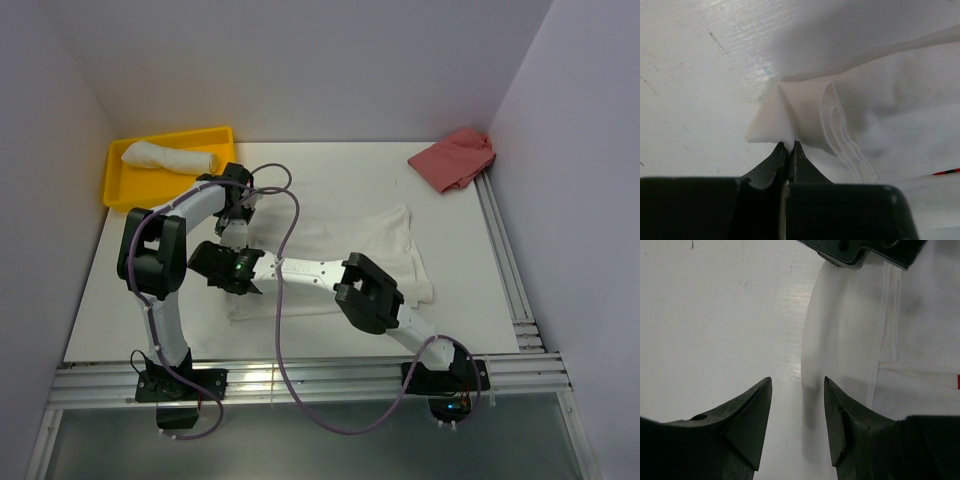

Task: Roll the t-shirts
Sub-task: Roll the tshirt

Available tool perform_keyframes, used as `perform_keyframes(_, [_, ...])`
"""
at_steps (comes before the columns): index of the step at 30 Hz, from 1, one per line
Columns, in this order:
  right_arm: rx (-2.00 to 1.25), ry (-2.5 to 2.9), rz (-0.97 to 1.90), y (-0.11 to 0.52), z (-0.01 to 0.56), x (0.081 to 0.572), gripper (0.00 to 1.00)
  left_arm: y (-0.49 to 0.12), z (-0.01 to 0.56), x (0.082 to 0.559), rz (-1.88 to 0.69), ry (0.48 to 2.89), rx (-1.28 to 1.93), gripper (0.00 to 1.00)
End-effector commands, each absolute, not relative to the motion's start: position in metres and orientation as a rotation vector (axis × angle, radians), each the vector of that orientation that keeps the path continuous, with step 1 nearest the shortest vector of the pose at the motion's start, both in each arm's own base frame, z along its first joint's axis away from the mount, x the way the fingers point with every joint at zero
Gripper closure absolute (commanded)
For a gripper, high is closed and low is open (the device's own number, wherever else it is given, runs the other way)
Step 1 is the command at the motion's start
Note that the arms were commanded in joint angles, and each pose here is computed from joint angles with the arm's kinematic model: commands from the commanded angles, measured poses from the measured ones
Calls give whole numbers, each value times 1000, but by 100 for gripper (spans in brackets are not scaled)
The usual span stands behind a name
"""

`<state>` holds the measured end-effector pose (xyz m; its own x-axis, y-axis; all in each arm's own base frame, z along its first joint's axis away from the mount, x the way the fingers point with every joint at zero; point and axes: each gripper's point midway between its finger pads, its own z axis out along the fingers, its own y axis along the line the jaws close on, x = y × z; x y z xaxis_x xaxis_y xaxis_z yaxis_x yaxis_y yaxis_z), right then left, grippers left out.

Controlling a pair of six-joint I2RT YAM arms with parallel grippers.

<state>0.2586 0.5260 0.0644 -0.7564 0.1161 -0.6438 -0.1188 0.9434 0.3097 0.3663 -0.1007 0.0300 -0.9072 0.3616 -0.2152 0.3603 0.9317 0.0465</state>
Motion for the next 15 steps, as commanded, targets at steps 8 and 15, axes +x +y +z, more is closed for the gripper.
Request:
perform_keyframes(8, [28,2423,302,510,35,267,55,-110,38,378,3,2826,530,100])
perform_keyframes(15, [44,2471,368,510,23,263,91,-113,41,378,-12,2816,550,95])
